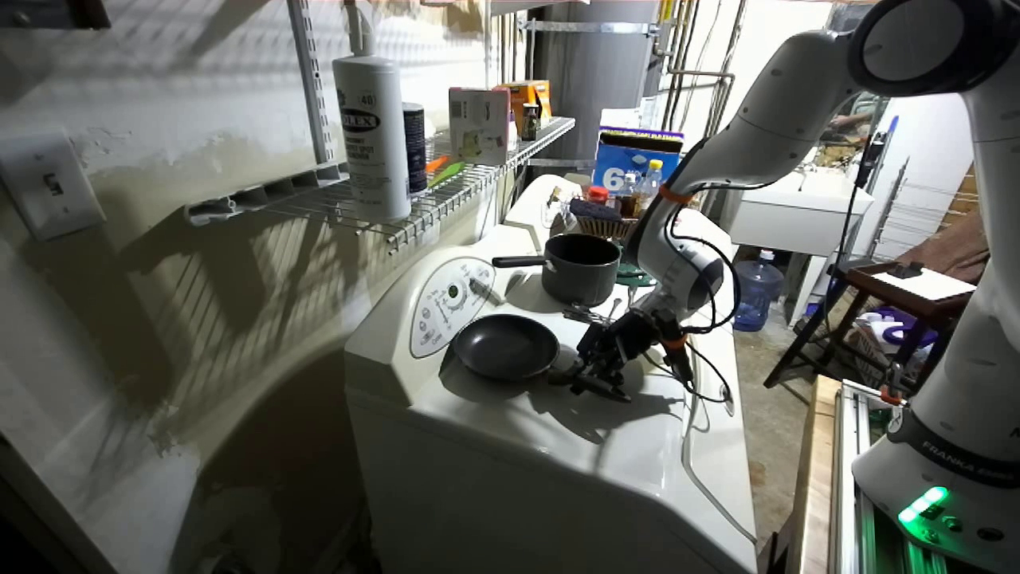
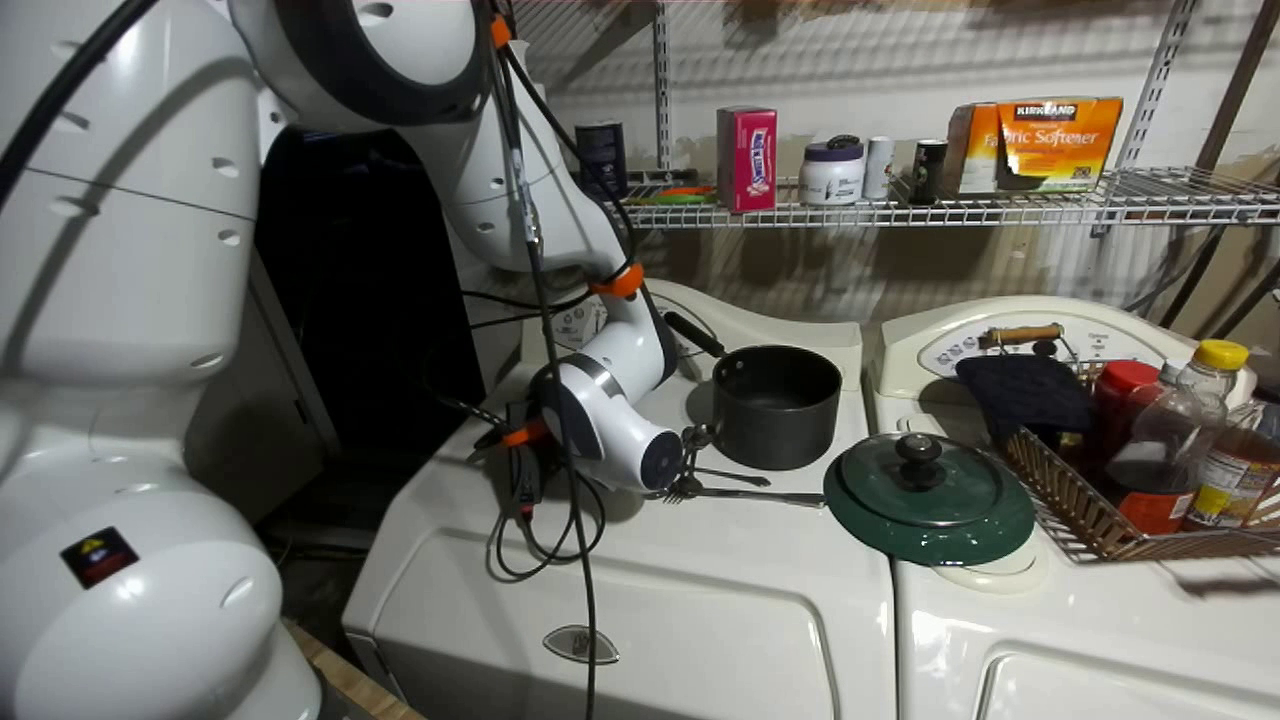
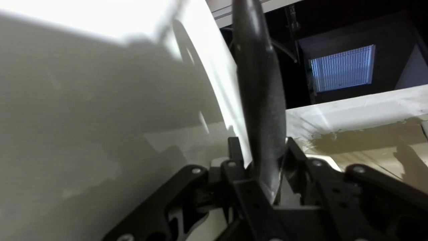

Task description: Put the pan on the pot

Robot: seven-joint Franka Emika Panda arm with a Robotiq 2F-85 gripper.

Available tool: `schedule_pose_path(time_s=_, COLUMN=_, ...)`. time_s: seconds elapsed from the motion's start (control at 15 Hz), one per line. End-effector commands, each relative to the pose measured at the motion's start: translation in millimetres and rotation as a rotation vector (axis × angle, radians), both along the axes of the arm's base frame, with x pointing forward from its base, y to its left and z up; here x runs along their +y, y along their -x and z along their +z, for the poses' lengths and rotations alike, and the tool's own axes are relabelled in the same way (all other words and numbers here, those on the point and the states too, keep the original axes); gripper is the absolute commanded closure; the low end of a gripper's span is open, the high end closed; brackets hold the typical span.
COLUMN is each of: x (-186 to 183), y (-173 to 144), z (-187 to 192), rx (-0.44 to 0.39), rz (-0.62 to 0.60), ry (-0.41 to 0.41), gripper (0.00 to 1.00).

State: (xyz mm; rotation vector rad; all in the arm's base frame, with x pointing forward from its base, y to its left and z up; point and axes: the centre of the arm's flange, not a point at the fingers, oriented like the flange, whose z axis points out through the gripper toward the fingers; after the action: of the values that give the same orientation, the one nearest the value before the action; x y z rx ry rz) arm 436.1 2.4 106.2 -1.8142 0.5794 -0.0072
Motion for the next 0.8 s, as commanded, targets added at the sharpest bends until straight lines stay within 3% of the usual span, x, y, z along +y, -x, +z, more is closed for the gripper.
schedule_pose_path(time_s=0.0, x=8, y=-12, z=-10, rx=0.008, rz=0.031, ry=-0.008, gripper=0.59)
schedule_pose_path(time_s=0.13, x=10, y=-14, z=-11, rx=0.009, rz=0.032, ry=-0.009, gripper=0.63)
schedule_pose_path(time_s=0.2, x=10, y=-15, z=-10, rx=0.014, rz=0.032, ry=-0.011, gripper=0.84)
schedule_pose_path(time_s=0.33, x=10, y=-15, z=-9, rx=0.014, rz=0.036, ry=-0.008, gripper=0.96)
schedule_pose_path(time_s=0.73, x=4, y=-14, z=11, rx=0.001, rz=0.010, ry=0.013, gripper=0.94)
